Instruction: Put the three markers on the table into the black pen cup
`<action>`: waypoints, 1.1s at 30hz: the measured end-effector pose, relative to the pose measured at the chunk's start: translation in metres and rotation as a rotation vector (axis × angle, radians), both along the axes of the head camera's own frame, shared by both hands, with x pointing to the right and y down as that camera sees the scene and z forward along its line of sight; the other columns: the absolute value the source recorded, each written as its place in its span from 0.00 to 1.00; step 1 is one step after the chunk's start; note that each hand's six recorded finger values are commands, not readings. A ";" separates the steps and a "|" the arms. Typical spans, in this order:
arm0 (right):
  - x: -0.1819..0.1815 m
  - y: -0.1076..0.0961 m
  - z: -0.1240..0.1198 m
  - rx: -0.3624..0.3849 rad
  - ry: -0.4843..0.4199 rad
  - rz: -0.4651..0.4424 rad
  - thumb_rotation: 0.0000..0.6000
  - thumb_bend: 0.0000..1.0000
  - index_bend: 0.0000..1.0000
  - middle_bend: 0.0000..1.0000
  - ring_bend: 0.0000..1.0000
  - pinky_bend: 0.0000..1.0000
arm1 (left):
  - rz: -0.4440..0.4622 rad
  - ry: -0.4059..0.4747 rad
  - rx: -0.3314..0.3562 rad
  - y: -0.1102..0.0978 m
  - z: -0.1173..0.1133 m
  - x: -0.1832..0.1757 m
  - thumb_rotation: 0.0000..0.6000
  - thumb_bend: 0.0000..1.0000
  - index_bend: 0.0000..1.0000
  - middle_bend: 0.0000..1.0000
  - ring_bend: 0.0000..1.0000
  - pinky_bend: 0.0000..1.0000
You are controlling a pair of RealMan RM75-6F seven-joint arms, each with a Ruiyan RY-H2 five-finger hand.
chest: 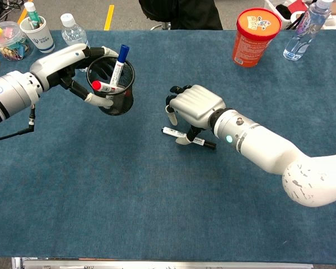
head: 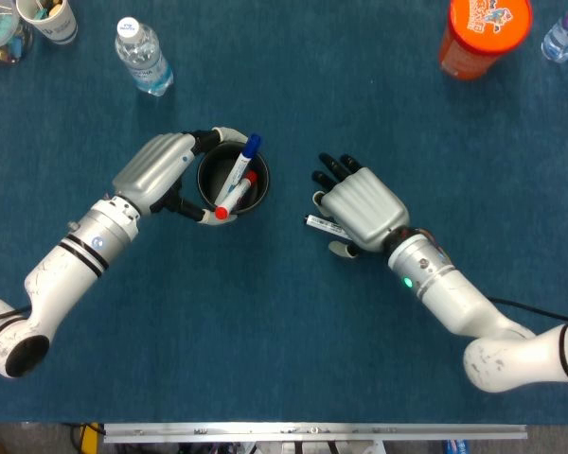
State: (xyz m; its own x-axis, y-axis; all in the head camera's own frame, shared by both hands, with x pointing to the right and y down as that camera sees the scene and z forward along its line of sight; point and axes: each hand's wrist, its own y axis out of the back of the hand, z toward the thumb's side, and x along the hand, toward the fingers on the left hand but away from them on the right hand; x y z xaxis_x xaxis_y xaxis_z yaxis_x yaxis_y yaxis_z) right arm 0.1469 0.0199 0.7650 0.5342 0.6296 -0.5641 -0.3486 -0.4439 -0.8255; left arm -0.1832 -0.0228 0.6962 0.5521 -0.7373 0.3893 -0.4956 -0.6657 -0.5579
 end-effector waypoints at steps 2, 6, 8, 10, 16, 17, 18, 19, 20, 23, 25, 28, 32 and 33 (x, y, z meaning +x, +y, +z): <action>-0.001 -0.001 0.003 -0.002 0.009 0.004 0.77 0.21 0.47 0.21 0.05 0.16 | -0.001 0.000 0.000 0.000 0.000 0.000 1.00 0.15 0.25 0.37 0.35 0.29; -0.004 -0.001 0.010 -0.005 0.028 0.004 0.77 0.24 0.47 0.21 0.05 0.16 | -0.007 0.001 0.000 -0.002 0.001 -0.002 1.00 0.15 0.25 0.37 0.35 0.29; -0.006 -0.001 0.012 -0.008 0.034 0.006 0.77 0.25 0.47 0.21 0.05 0.16 | -0.009 0.001 0.000 -0.002 0.001 -0.003 1.00 0.15 0.25 0.37 0.35 0.29; -0.008 0.000 0.014 -0.013 0.033 0.007 0.77 0.25 0.47 0.21 0.05 0.16 | -0.011 0.002 -0.001 -0.002 0.001 -0.004 1.00 0.15 0.25 0.37 0.35 0.29; -0.014 0.001 0.015 -0.014 0.034 0.000 0.77 0.27 0.47 0.21 0.05 0.16 | -0.012 0.005 -0.003 -0.002 0.003 -0.004 1.00 0.15 0.25 0.37 0.35 0.29; -0.015 0.002 0.016 -0.014 0.035 -0.002 0.77 0.28 0.47 0.21 0.05 0.16 | -0.012 0.005 -0.003 -0.002 0.003 -0.005 1.00 0.15 0.25 0.37 0.35 0.29; -0.015 0.002 0.016 -0.013 0.036 -0.003 0.78 0.28 0.48 0.21 0.05 0.16 | -0.013 0.006 -0.004 -0.002 0.003 -0.005 1.00 0.15 0.25 0.37 0.35 0.29; -0.015 0.002 0.016 -0.011 0.037 -0.003 0.78 0.28 0.48 0.21 0.05 0.16 | -0.013 0.006 -0.004 -0.002 0.003 -0.005 1.00 0.15 0.25 0.37 0.35 0.29; -0.015 0.002 0.017 -0.010 0.038 -0.003 0.78 0.28 0.48 0.21 0.05 0.16 | -0.014 0.006 -0.005 -0.002 0.003 -0.006 1.00 0.15 0.25 0.37 0.35 0.29; -0.015 0.001 0.018 -0.006 0.040 -0.001 0.78 0.29 0.48 0.21 0.05 0.16 | -0.017 0.005 -0.005 -0.002 0.003 -0.007 1.00 0.15 0.25 0.37 0.35 0.29; -0.015 0.001 0.018 -0.004 0.039 -0.001 0.78 0.29 0.48 0.21 0.05 0.16 | -0.019 0.007 -0.006 -0.003 0.003 -0.007 1.00 0.15 0.25 0.37 0.35 0.29; -0.017 0.003 0.018 -0.003 0.033 -0.006 0.78 0.29 0.49 0.21 0.05 0.16 | -0.021 0.009 -0.005 -0.003 0.003 -0.008 1.00 0.15 0.25 0.37 0.35 0.29; -0.021 0.006 0.019 0.003 0.028 -0.017 0.78 0.31 0.50 0.21 0.05 0.16 | -0.024 0.010 -0.005 -0.003 0.003 -0.009 1.00 0.15 0.25 0.37 0.35 0.29; -0.021 0.006 0.020 0.005 0.028 -0.019 0.78 0.31 0.50 0.21 0.05 0.16 | -0.024 0.010 -0.005 -0.002 0.003 -0.010 1.00 0.15 0.25 0.37 0.35 0.29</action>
